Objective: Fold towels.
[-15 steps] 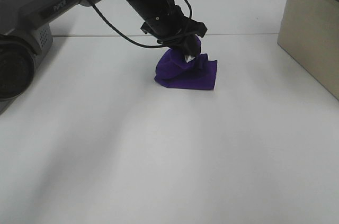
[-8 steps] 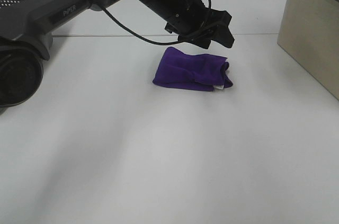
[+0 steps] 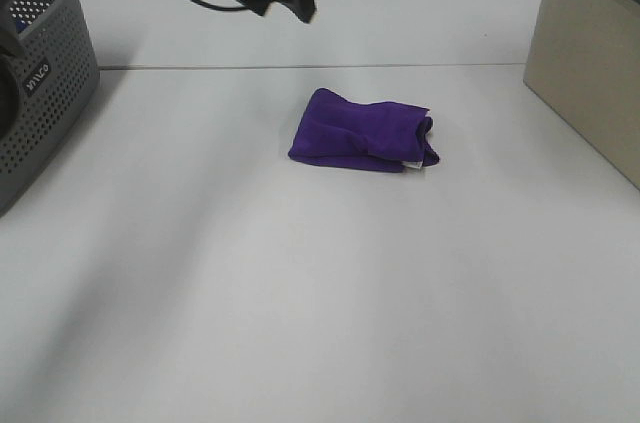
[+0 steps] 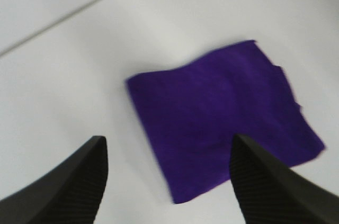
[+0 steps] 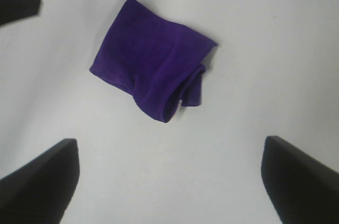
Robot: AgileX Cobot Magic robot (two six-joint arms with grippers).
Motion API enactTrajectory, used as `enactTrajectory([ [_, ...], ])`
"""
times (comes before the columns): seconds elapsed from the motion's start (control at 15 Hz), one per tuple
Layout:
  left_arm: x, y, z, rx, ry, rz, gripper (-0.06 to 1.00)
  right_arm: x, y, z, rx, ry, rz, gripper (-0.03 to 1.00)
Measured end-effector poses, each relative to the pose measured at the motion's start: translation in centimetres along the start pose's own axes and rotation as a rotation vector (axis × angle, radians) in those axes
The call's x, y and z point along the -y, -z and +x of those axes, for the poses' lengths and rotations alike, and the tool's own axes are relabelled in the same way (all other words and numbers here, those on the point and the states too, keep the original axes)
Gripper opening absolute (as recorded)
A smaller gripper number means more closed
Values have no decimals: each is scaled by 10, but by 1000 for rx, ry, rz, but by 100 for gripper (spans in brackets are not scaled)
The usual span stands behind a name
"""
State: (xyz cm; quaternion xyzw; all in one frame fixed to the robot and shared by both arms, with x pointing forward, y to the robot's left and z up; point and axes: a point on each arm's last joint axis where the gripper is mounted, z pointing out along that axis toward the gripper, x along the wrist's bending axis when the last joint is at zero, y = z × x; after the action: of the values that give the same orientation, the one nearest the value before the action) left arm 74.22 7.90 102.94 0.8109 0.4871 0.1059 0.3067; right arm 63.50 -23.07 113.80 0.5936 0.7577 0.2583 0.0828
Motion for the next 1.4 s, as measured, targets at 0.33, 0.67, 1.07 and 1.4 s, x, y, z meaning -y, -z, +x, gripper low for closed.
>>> enactTrajectory([
  [0.33, -18, 110, 61, -419, 31, -89, 61, 26, 49, -4, 195, -38, -37, 89],
  [0.67, 64, 257, 98, -483, 237, 21, 61, 119, 136, 23, 206, -48, -147, 89],
  [1.07, 220, 378, 18, -585, 273, -57, 61, 263, 204, 49, 210, -12, -396, 89],
  [1.4, 342, 409, -48, -633, 224, -271, 61, 366, 198, 52, 243, 17, -577, 89],
])
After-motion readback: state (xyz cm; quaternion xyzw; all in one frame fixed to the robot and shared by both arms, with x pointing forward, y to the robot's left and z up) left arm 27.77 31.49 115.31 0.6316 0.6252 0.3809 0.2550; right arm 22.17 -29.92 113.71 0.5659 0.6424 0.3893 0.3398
